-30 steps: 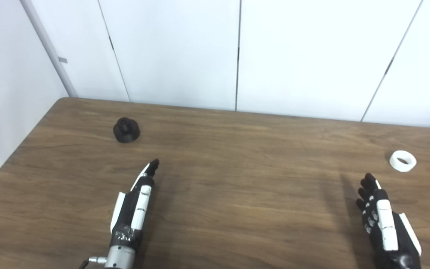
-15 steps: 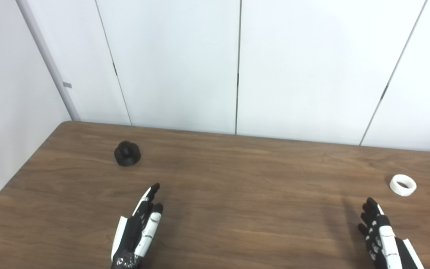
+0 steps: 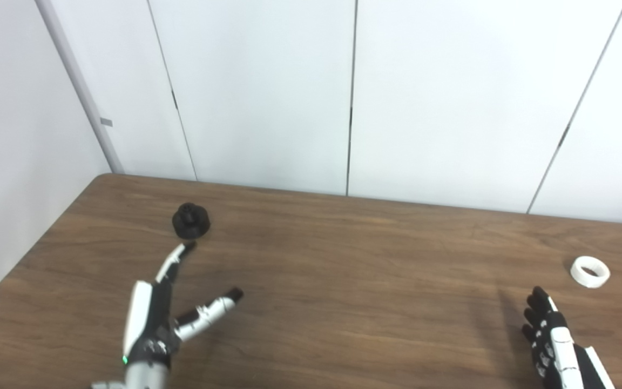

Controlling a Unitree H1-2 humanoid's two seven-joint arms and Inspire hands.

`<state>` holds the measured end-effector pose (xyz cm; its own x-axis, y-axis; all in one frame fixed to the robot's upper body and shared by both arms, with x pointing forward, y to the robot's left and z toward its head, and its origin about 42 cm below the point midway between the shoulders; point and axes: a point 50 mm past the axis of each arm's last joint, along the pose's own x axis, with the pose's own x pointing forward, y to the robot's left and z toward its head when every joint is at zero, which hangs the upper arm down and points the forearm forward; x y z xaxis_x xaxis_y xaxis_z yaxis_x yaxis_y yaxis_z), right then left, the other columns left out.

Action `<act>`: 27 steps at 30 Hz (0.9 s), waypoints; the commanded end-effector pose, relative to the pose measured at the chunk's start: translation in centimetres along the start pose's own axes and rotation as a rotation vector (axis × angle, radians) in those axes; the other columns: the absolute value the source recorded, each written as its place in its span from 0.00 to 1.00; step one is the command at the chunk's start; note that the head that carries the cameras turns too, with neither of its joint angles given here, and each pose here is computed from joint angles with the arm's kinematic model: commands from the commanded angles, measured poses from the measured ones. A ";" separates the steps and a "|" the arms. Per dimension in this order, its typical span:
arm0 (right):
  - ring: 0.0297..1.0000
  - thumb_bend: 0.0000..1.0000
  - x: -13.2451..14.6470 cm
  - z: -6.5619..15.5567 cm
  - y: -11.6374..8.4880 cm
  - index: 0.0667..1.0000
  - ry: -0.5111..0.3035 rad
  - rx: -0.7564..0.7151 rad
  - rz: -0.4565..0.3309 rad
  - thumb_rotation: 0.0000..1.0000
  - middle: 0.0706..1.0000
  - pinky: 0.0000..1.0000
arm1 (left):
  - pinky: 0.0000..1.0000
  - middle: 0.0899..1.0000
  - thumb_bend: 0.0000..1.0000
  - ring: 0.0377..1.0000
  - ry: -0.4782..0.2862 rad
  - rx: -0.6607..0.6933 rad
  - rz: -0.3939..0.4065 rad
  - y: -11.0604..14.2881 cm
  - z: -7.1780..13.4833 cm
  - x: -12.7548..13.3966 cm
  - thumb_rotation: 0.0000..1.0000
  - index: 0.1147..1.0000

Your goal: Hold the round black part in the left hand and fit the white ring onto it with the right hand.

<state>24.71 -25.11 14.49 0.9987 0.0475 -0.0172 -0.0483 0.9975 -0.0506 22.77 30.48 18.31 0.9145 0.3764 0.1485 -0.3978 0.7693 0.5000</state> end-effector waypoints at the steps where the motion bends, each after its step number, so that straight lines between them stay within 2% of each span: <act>1: 1.00 0.35 0.6 1.1 0.1 1.00 -0.064 -0.005 0.003 1.00 1.00 1.00 | 0.94 0.93 0.93 0.95 -0.066 0.063 0.059 1.9 1.3 1.5 0.32 0.90; 10: 1.00 0.33 0.6 1.1 0.1 1.00 -0.068 -0.012 0.002 1.00 1.00 1.00 | 1.00 0.95 0.94 1.00 -0.046 0.203 0.120 5.1 -0.3 6.7 0.33 0.89; 17: 1.00 0.32 0.5 1.2 0.0 1.00 -0.070 -0.011 0.000 1.00 1.00 1.00 | 0.96 0.93 0.96 0.98 -0.021 0.284 0.125 4.7 -1.6 10.1 0.33 0.86; 23: 1.00 0.33 0.3 1.3 0.0 1.00 -0.070 -0.016 0.001 1.00 1.00 1.00 | 1.00 0.95 0.98 0.99 0.006 0.368 0.103 4.3 -2.3 12.7 0.38 0.85; 27: 1.00 0.34 0.2 1.3 0.1 1.00 -0.074 -0.015 -0.002 1.00 1.00 1.00 | 1.00 0.95 0.99 1.00 0.022 0.384 0.083 3.5 -2.6 14.4 0.37 0.83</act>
<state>24.71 -25.11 14.51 0.9989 0.0443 -0.0163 -0.0453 0.9971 -0.0612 33.04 39.70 17.56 0.8819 0.4634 0.0862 -0.3547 0.5320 0.7688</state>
